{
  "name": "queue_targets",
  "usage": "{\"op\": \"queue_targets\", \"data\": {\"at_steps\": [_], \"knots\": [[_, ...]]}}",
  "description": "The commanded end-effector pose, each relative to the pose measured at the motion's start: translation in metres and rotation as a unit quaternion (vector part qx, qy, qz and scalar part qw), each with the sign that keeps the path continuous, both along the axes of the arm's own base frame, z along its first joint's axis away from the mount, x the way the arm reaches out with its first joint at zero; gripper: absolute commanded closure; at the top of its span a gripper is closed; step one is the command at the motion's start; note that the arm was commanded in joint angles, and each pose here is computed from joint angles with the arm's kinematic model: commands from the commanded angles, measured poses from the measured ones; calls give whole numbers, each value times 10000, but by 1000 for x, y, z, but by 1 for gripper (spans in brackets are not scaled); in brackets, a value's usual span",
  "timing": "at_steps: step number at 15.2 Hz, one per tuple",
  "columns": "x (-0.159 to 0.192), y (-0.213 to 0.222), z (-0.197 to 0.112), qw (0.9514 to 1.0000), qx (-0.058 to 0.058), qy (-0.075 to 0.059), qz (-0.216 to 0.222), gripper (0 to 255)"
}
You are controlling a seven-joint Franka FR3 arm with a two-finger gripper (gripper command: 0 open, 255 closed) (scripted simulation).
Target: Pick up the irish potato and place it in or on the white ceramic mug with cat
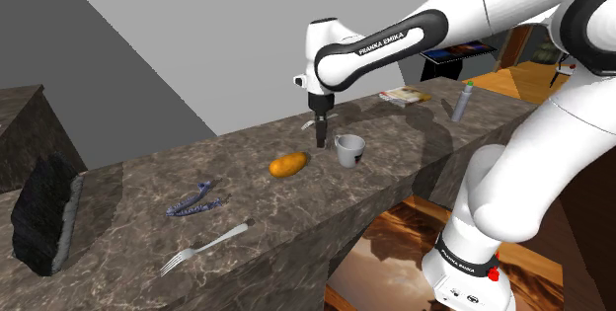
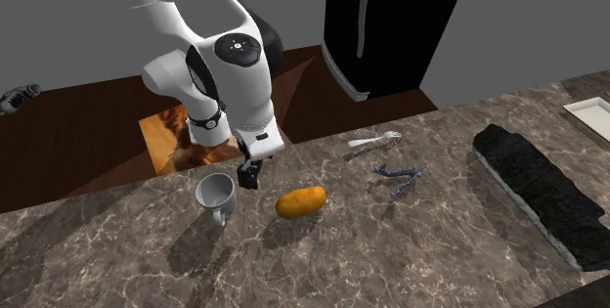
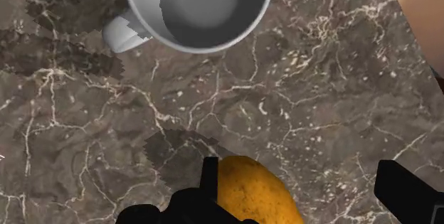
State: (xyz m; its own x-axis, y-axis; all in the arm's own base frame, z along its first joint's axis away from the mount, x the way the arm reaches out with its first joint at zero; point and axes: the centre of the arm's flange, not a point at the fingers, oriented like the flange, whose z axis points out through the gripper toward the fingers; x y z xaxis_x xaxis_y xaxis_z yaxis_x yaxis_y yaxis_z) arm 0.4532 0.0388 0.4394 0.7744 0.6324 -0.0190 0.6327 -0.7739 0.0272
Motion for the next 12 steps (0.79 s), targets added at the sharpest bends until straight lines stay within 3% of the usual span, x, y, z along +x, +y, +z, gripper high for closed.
{"op": "queue_targets", "data": {"at_steps": [1,5,7,10,12], "knots": [[19,12,-13,9984,34,-61,569,0],[49,40,-39,9864,103,-166,1635,0],[62,57,-51,9760,137,-217,2161,0],[77,82,-69,9567,184,-289,2891,0],[77,82,-79,9567,184,-289,2891,0]]}}
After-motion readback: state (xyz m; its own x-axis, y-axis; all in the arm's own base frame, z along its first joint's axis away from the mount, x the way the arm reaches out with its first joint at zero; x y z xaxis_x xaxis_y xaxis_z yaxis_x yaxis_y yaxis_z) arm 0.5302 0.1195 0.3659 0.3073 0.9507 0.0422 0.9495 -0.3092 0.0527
